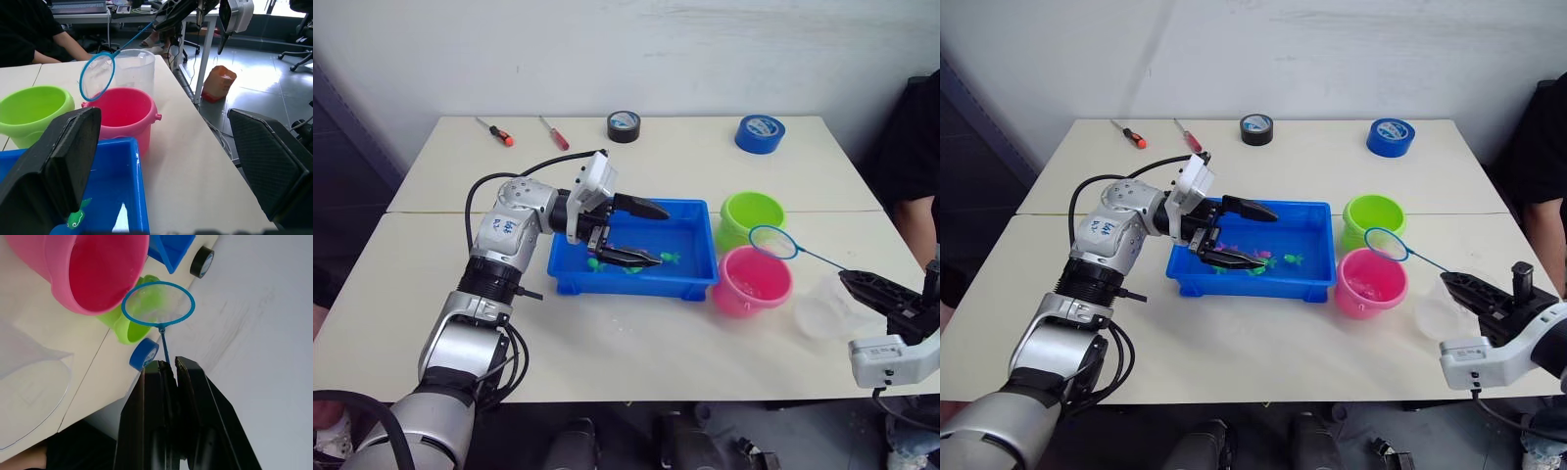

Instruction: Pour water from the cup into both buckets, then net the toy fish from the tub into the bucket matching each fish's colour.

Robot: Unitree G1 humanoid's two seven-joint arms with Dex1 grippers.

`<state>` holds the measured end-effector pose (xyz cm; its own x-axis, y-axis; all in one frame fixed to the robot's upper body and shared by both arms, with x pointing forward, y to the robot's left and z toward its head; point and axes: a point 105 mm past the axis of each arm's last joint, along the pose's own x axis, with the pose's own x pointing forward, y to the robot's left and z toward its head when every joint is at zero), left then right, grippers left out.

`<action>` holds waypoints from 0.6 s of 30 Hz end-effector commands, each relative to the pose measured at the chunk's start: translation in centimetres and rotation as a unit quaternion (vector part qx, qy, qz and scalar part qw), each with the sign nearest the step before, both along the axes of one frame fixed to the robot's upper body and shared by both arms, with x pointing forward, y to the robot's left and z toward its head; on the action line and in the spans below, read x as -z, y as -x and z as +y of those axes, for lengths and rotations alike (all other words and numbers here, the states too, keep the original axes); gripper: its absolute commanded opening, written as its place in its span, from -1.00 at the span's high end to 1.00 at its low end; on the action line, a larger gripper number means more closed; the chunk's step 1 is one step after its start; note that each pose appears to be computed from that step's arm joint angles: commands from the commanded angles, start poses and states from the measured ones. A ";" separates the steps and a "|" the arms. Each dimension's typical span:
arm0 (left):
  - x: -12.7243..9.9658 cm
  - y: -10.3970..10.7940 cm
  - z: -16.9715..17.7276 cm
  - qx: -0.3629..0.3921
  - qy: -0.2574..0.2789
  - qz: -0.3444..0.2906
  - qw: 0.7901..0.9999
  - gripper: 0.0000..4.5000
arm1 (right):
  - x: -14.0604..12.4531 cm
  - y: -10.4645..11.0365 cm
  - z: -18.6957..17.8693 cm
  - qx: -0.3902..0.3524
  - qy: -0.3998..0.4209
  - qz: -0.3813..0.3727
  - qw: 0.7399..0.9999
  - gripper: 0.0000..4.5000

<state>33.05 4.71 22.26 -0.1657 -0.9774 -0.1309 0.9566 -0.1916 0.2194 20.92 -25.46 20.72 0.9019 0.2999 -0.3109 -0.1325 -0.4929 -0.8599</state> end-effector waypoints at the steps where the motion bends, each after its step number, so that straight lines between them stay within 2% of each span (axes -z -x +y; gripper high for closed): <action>1: -0.4 0.1 0.1 0.002 0.002 -0.019 1.000 -0.99 | -0.6 0.4 0.8 -0.010 -0.046 -0.002 0.999 1.00; 4: 0.3 -0.2 1.0 -0.014 -0.014 -0.010 1.000 -0.99 | -1.4 0.4 1.8 -0.012 -0.151 0.032 0.988 1.00; 6: 0.8 -0.5 1.8 -0.027 -0.026 -0.006 0.999 -0.99 | -2.0 0.2 2.5 -0.005 -0.256 0.074 0.964 1.00; 8: 1.4 -0.8 3.3 -0.055 -0.035 0.007 0.998 -0.99 | -2.8 -0.9 3.4 0.003 -0.347 0.113 0.931 1.00; 11: 1.8 -1.1 5.1 -0.091 -0.042 0.019 0.995 -0.99 | -3.5 -2.6 4.6 0.011 -0.414 0.153 0.897 1.00; 15: 2.4 -0.9 7.8 -0.151 -0.051 0.024 0.987 -0.99 | -3.7 -5.9 6.3 0.033 -0.507 0.205 0.836 1.00; 18: 2.6 -0.6 9.2 -0.183 -0.055 0.030 0.981 -0.99 | -3.2 -7.6 7.5 0.044 -0.533 0.236 0.811 1.00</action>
<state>33.85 13.66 18.17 0.1573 -0.9515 -0.2645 0.9851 0.1325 0.1094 28.08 -18.29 24.32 0.7927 0.5690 -0.2186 -0.5462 0.5037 -0.6693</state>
